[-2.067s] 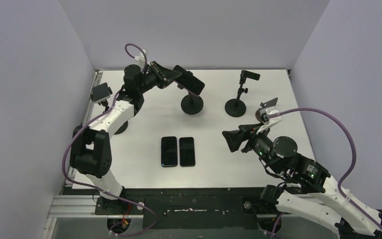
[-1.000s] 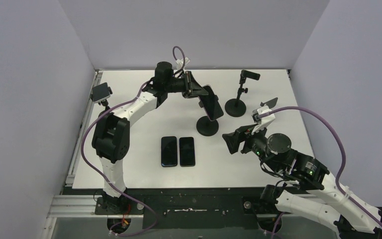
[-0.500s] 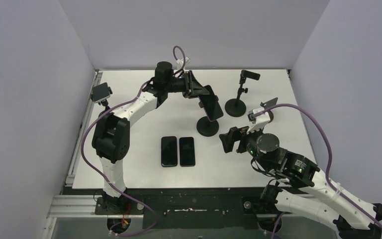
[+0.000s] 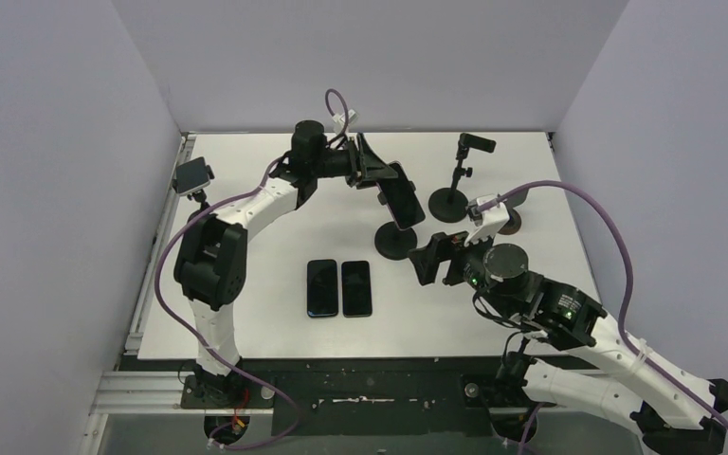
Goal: Remove the phone from the phone stand
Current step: Place the phone stand with the phone at the center of the board.
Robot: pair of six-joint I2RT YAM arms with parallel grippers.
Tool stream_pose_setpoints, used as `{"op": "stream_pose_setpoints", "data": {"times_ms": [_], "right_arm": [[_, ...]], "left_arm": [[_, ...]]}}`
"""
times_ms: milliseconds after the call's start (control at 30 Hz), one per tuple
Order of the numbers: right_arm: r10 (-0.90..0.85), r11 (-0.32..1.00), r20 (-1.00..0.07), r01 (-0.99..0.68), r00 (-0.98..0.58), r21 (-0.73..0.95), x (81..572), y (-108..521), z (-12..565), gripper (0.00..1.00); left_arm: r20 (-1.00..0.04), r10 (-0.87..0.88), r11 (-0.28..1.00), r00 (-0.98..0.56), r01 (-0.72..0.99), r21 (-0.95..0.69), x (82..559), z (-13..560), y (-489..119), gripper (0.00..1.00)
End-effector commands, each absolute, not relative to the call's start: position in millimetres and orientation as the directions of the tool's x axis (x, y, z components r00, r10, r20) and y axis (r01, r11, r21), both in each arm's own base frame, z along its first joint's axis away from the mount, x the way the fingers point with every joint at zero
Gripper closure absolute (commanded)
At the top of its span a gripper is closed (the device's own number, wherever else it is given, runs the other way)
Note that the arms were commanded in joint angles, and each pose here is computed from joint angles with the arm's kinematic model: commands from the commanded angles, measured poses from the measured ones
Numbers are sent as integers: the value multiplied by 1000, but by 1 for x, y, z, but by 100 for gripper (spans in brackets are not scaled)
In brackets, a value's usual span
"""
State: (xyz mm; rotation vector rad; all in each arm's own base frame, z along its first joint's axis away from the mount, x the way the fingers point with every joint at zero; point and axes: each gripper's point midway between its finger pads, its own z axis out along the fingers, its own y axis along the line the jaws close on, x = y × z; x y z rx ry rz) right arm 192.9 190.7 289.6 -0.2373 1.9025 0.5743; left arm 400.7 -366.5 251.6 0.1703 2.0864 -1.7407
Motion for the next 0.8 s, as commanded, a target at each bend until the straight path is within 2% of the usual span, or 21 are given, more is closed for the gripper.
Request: {"op": "stream_pose_setpoints", "data": {"times_ms": [0, 267, 533, 633, 733, 767], "right_arm": [[169, 829, -906, -442, -388, 344, 192, 202, 316, 14], [155, 828, -906, -448, -394, 337, 192, 205, 314, 13], [150, 848, -907, -421, -394, 323, 201, 208, 313, 12], [137, 876, -911, -382, -388, 295, 210, 207, 308, 12], [127, 912, -917, -320, -377, 258, 222, 203, 303, 12], [123, 922, -919, -300, -373, 245, 225, 201, 302, 11]], "left_arm": [[-480, -188, 143, -857, 460, -876, 391, 294, -359, 57], [-491, -234, 154, -839, 467, -871, 396, 305, -345, 46], [-528, -416, 176, -741, 504, -846, 403, 341, -293, 37], [-546, -490, 235, -679, 501, -833, 402, 348, -268, 35], [-609, -522, 354, -598, 497, -792, 396, 346, -249, 31], [-635, -521, 407, -571, 487, -772, 395, 343, -243, 20]]}}
